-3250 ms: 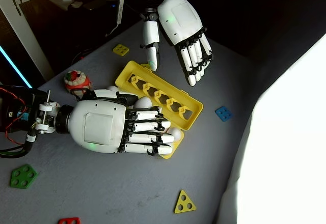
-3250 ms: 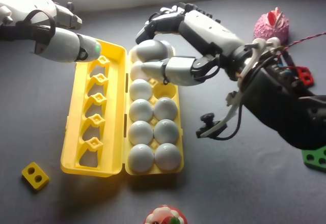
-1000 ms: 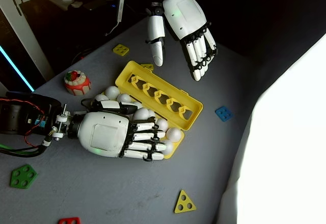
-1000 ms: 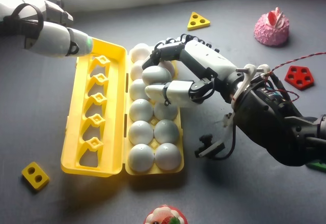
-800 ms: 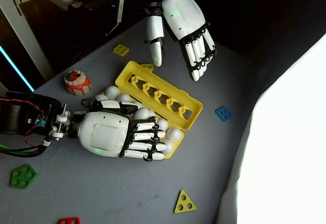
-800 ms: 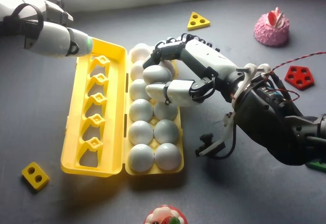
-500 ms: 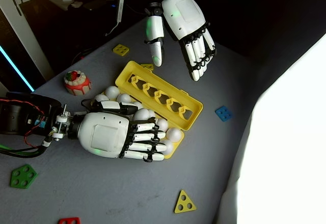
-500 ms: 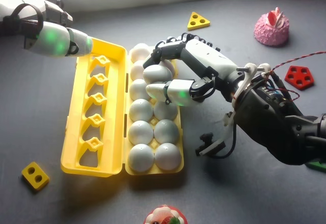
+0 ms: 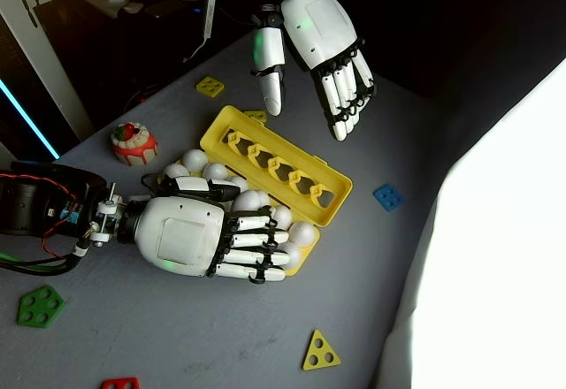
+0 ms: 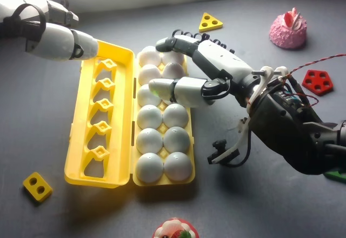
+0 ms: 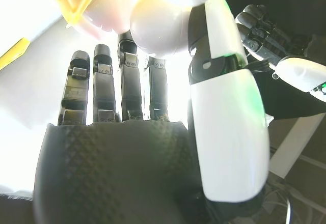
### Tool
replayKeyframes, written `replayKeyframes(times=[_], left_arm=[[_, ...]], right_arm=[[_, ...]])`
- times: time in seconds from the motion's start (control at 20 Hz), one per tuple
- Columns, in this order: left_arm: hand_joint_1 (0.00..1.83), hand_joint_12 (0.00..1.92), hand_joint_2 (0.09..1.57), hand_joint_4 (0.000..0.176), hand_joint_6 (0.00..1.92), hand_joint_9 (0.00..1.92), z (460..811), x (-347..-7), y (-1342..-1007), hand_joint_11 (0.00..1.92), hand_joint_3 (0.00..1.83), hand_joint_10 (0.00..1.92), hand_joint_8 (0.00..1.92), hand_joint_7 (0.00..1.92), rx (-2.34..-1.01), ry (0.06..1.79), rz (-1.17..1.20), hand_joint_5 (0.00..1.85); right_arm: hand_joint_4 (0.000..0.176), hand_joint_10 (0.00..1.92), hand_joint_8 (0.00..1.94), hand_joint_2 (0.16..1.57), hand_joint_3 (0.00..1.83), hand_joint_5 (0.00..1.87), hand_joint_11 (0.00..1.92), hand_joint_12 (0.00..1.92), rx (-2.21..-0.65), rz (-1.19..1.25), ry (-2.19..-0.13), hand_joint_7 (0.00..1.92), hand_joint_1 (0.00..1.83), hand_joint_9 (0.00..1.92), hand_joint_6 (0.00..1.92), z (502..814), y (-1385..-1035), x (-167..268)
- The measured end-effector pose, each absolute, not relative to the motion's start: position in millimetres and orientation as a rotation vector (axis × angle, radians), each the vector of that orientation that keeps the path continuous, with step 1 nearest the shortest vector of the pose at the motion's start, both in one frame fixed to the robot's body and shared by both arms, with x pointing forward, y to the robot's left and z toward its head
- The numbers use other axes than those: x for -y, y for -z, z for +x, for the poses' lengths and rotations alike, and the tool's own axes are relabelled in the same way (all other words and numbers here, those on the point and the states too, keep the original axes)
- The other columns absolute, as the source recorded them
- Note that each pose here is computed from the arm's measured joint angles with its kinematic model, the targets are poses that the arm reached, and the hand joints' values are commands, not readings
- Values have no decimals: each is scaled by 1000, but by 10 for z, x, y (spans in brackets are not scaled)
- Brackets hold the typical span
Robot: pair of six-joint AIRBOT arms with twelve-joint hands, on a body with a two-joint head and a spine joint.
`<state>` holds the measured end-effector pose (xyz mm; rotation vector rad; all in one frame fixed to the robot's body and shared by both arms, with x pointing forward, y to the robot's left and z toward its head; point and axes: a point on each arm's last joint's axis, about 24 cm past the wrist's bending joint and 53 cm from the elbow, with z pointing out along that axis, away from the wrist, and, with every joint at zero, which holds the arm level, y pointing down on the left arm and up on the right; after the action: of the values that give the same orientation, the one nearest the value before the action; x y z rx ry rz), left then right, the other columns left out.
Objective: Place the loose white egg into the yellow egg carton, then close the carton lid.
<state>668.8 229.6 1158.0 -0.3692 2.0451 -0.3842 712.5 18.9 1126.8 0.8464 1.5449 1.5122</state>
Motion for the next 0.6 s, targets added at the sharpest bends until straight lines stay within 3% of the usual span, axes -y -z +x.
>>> replayKeyframes(times=[0.05, 0.1, 0.3, 0.35, 0.45, 0.6], left_arm=[[0, 941, 1291, 26, 0, 335, 6688, -2297, -11579, 0, 1, 0, 0, 321, -2045, 384, -370, 242], [0, 946, 1292, 19, 8, 347, 6688, -2298, -11579, 0, 1, 5, 2, 327, -2045, 384, -370, 265], [0, 969, 1297, 22, 3, 342, 6688, -2298, -11579, 0, 2, 2, 1, 318, -2045, 384, -370, 260], [0, 997, 1293, 24, 7, 353, 6688, -2298, -11579, 0, 0, 5, 3, 325, -2045, 384, -370, 274], [0, 1003, 1291, 23, 3, 355, 6688, -2301, -11578, 0, 0, 5, 3, 328, -2046, 382, -371, 267], [0, 1001, 1291, 23, 2, 355, 6695, -2312, -11590, 0, 0, 4, 3, 328, -2045, 389, -390, 267]], right_arm=[[0, 50, 1, 1062, 0, 302, 0, 489, -1544, 846, -1512, 246, 769, 139, 287, 7126, -11272, -188], [0, 46, 0, 1010, 0, 183, 0, 560, -1544, 847, -1512, 195, 705, 131, 192, 7126, -11269, -187], [0, 43, 0, 990, 0, 171, 0, 622, -1542, 846, -1511, 182, 689, 126, 129, 7131, -11273, -182], [0, 30, 0, 1010, 0, 141, 0, 510, -1542, 847, -1510, 143, 641, 97, 99, 7134, -11270, -179], [0, 35, 2, 1002, 0, 163, 0, 615, -1542, 847, -1510, 155, 645, 110, 71, 7134, -11273, -180], [0, 35, 2, 1002, 0, 166, 0, 628, -1542, 808, -1513, 156, 645, 110, 67, 7120, -11312, -198]])
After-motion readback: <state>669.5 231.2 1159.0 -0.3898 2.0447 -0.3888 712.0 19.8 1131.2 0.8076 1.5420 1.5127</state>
